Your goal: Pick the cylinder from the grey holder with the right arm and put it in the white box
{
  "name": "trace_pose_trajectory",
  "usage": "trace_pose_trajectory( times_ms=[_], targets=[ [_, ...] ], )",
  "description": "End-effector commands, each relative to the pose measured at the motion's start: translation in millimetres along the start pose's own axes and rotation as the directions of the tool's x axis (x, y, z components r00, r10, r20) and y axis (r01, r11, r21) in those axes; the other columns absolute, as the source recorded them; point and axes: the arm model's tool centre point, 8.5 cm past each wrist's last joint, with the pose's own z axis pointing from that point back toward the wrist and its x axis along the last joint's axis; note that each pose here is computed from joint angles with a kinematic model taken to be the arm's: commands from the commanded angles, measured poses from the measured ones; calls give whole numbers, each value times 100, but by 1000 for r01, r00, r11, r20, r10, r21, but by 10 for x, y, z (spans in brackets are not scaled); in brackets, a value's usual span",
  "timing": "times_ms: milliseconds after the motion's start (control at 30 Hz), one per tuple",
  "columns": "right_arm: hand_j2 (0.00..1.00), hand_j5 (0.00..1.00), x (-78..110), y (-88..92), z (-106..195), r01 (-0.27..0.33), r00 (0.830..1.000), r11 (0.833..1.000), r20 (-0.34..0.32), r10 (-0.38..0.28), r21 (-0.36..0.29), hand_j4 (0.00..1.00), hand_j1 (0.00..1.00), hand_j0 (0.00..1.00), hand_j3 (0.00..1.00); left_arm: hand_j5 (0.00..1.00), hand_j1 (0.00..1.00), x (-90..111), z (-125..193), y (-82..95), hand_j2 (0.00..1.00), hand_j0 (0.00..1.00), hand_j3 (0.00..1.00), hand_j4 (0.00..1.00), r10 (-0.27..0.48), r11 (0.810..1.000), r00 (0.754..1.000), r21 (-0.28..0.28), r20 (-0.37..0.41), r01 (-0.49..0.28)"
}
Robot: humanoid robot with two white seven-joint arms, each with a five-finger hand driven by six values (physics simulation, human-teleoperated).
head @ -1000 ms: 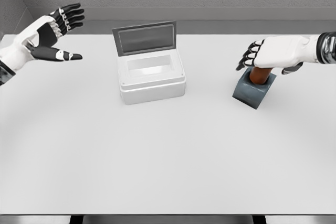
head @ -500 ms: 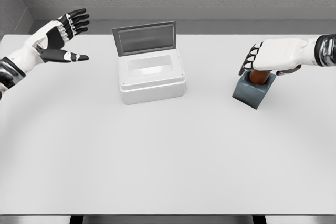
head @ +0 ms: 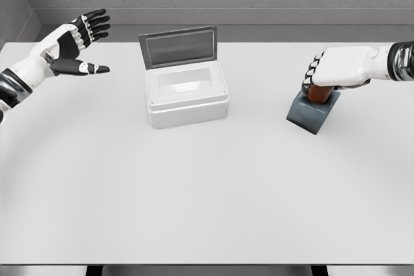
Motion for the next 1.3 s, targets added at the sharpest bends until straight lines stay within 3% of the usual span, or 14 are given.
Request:
trace_pose_trajectory(
  times_ms=[0, 400, 900, 1267],
  targets=[
    [60, 60, -1, -6, 0, 3, 1000, 1000, -1, -3, -3, 60, 60, 60, 60, 100, 100, -2, -5, -3, 100, 100, 100, 100, 7, 1000, 1000, 2, 4, -7],
    [49, 49, -43, -14, 65, 5, 1000, 1000, -16, -5, -8, 49, 49, 49, 49, 100, 100, 2, -7, -5, 100, 100, 100, 100, 6, 1000, 1000, 1, 5, -6],
    [46, 46, -118, -119, 154, 2, 999, 999, -40, -4, -39, 46, 46, 46, 46, 100, 100, -3, 0, 1, 100, 100, 100, 100, 1, 1000, 1000, 1, 0, -1],
    [46, 46, -98, -396, 62, -32, 999, 995, -27, 30, -95, 46, 46, 46, 46, 100, 100, 4, -4, 4, 100, 100, 100, 100, 0, 1000, 1000, 1, 1, 0]
  ],
)
